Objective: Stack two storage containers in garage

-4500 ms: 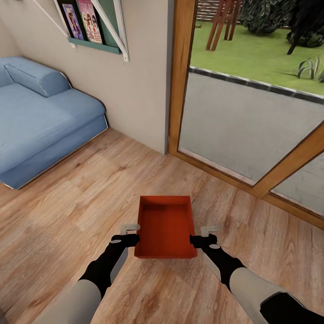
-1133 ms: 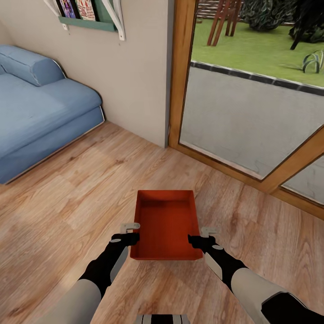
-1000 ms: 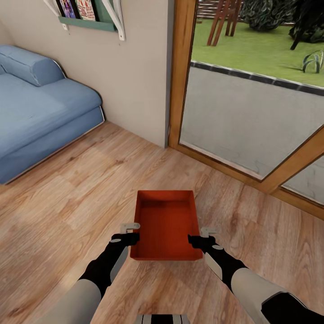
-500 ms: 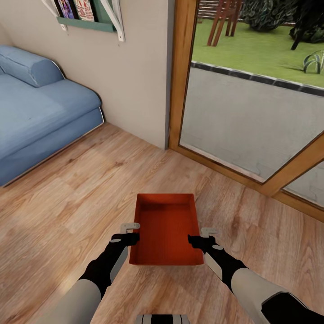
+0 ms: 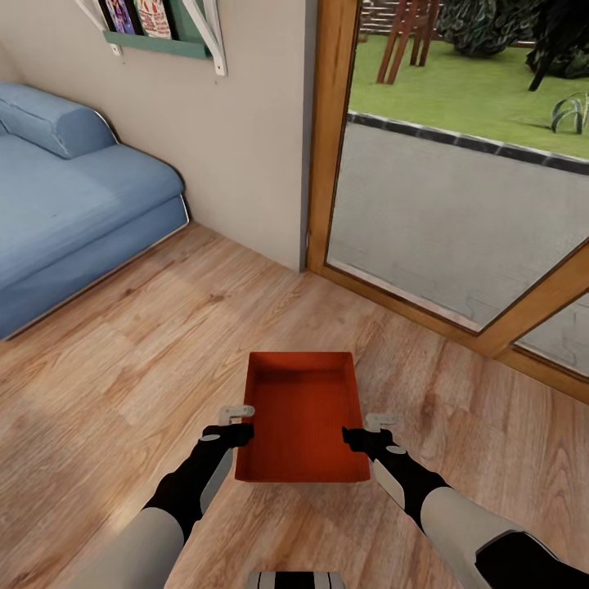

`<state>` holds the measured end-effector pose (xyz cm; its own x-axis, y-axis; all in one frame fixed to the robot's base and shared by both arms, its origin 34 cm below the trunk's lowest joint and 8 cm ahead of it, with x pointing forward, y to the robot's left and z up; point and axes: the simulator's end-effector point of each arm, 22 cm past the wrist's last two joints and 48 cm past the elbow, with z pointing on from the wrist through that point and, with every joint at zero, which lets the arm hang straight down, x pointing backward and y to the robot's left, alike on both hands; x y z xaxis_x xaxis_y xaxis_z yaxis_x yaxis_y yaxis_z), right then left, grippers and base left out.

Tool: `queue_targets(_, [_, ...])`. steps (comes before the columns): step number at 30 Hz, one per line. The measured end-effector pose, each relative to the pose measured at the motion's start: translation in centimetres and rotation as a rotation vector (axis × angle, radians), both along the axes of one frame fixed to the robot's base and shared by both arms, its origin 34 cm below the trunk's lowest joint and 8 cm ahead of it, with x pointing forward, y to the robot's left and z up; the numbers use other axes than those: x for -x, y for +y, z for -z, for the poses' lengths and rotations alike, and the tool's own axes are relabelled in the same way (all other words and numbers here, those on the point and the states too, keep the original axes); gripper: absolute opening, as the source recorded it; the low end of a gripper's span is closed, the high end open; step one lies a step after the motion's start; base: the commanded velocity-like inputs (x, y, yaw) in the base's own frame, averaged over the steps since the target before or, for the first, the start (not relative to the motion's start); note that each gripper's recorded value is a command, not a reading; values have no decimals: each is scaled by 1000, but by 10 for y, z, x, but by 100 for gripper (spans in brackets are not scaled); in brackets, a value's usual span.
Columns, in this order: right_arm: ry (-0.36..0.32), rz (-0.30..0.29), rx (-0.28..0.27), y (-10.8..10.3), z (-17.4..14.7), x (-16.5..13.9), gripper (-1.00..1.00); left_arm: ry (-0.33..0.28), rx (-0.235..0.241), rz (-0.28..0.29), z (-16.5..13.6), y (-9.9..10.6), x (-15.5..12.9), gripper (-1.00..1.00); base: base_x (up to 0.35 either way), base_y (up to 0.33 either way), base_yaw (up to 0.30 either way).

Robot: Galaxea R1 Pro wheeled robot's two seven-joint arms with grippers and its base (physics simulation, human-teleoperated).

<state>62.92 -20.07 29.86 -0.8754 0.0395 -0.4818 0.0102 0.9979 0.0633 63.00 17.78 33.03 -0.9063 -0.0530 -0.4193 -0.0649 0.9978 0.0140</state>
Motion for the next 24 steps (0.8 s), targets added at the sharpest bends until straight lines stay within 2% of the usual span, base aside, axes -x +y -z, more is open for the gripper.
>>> queue_targets(8, [0, 5, 10, -2, 0, 0, 100, 4, 0, 0, 1, 0, 1, 100, 0, 0, 0])
queue_targets(24, [0, 5, 11, -3, 34, 6, 100, 5, 12, -15, 35, -1, 8, 100, 0, 0, 0])
